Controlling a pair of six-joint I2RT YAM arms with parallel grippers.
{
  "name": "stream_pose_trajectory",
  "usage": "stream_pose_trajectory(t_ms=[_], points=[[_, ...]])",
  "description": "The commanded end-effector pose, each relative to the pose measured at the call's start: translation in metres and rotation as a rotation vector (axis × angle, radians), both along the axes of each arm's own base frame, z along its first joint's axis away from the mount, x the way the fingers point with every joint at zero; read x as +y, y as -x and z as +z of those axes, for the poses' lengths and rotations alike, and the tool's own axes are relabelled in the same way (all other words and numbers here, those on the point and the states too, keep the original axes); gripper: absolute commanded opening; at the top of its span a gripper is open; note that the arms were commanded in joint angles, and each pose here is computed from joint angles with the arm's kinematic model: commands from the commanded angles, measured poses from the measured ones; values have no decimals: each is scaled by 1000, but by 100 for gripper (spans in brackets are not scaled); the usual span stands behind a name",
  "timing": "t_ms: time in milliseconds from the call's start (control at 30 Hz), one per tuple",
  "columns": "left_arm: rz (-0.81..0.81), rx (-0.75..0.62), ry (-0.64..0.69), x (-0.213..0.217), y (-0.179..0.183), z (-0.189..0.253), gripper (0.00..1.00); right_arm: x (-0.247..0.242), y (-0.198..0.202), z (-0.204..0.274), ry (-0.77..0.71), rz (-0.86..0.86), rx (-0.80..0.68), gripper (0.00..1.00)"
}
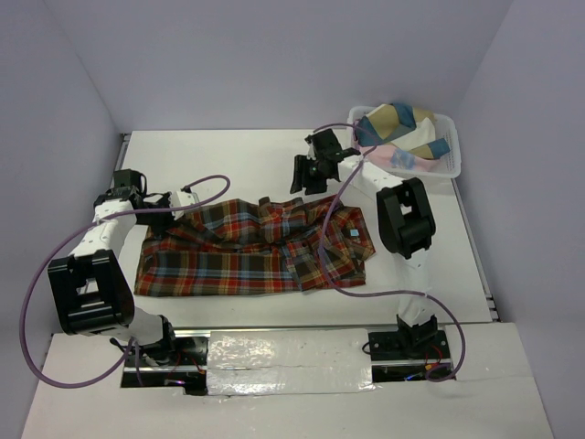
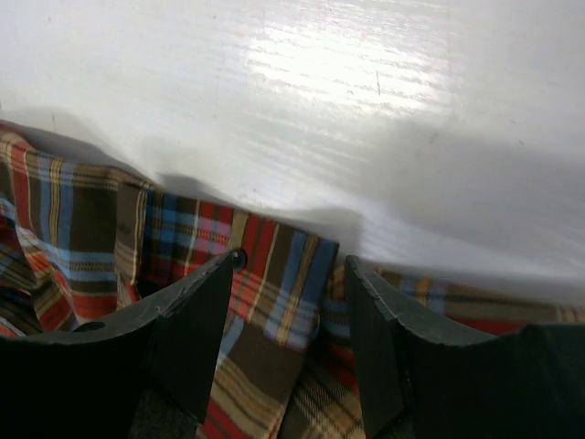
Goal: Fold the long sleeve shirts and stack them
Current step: Fold the shirt
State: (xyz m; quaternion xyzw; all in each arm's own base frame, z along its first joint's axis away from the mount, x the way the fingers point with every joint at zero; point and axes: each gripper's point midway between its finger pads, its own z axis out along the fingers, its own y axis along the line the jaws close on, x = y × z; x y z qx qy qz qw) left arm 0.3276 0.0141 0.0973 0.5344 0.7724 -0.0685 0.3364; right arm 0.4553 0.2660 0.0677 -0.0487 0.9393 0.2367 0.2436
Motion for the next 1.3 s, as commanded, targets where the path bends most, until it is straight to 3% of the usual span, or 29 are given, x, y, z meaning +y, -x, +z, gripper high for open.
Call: stream_pose_trajectory(t_ms=[0, 300, 400, 433, 533, 600, 700, 767, 1000, 1100, 1267], points=[[-13, -23, 13, -3, 1, 6, 0, 16, 0, -10, -46, 7, 59, 60], [-14, -20, 8, -2, 1, 3, 0, 20, 9, -40, -69, 9, 161, 56], [-14, -18, 2, -2, 2, 3, 0, 25, 12, -35, -111, 22, 160, 33], [-11, -20, 4, -1, 1, 3, 0, 25, 11, -30, -119, 17, 156, 20], [12, -22, 24, -2, -2, 7, 0, 22, 6, -16, -144, 3, 132, 0], [39, -29, 54, -3, -9, 14, 0, 15, -1, -5, -159, -20, 105, 0], [98, -43, 96, -4, -22, 29, 0, 2, -16, 31, -184, -49, 10, 0], [126, -53, 128, -3, -31, 39, 0, -7, -32, 79, -217, -66, -109, 0], [271, -148, 234, 13, -91, 87, 0, -74, -71, 305, -334, -190, -610, 0], [281, -187, 257, 15, -109, 98, 0, -102, -72, 365, -325, -229, -767, 0], [298, -247, 268, 21, -131, 111, 0, -117, -63, 404, -284, -246, -905, 0]])
